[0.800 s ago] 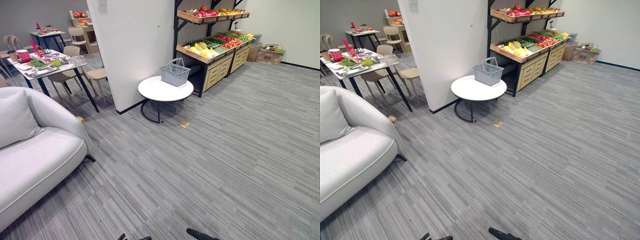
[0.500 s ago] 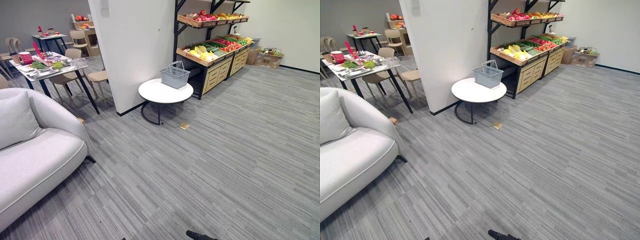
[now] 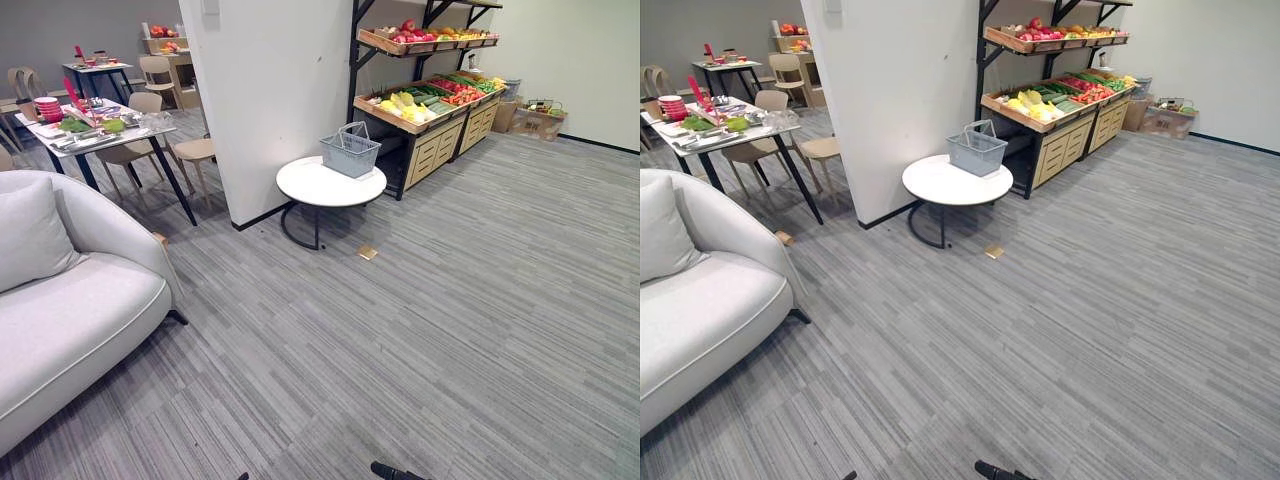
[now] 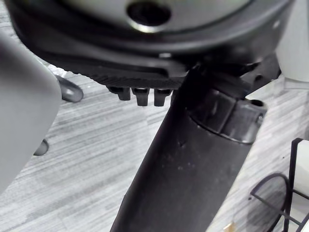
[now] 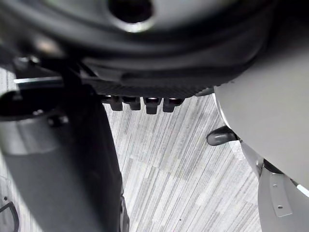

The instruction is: Pick vegetable in the basket

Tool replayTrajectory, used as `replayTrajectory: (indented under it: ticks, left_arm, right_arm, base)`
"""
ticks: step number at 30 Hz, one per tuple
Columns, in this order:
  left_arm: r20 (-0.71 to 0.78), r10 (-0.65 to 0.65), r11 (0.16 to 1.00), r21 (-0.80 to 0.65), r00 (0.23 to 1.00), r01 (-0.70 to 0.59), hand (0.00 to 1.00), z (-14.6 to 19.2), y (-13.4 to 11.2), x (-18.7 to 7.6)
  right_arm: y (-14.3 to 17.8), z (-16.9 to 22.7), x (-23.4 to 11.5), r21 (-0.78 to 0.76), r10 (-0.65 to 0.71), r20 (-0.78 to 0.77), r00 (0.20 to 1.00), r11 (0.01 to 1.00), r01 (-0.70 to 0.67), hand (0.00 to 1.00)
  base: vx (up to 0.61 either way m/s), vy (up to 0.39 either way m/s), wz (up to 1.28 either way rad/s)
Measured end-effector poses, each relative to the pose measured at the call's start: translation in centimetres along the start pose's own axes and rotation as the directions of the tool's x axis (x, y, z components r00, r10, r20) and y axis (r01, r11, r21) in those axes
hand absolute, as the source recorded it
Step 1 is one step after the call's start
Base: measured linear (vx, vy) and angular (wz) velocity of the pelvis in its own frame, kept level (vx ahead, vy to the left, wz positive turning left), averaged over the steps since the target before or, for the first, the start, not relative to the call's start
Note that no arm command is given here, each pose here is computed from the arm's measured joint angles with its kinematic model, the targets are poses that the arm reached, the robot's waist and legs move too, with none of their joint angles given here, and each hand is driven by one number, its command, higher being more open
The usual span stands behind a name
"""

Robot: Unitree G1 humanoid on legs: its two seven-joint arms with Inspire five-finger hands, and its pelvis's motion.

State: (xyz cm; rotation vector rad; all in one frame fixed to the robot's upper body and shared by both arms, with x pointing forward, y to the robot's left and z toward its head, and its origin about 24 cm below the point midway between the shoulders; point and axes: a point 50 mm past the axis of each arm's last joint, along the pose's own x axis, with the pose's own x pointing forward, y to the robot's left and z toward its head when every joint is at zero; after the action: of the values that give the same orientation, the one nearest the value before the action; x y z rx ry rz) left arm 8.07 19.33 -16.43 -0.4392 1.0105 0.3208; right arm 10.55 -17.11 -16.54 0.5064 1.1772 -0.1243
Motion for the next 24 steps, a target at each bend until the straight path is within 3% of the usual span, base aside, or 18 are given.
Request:
replayTrajectory:
  ticks: [24]
  left_arm:
    - [0.022,0.019,1.000,0.020,1.000,-0.019,1.00,0.14,0.10,-0.03]
  right_arm:
    - [-0.12,-0.31,-0.10,-0.010,0.004,0.030,1.000,1.000,-0.004,1.00]
  base:
    - [-0.02,-0.014,-0.01]
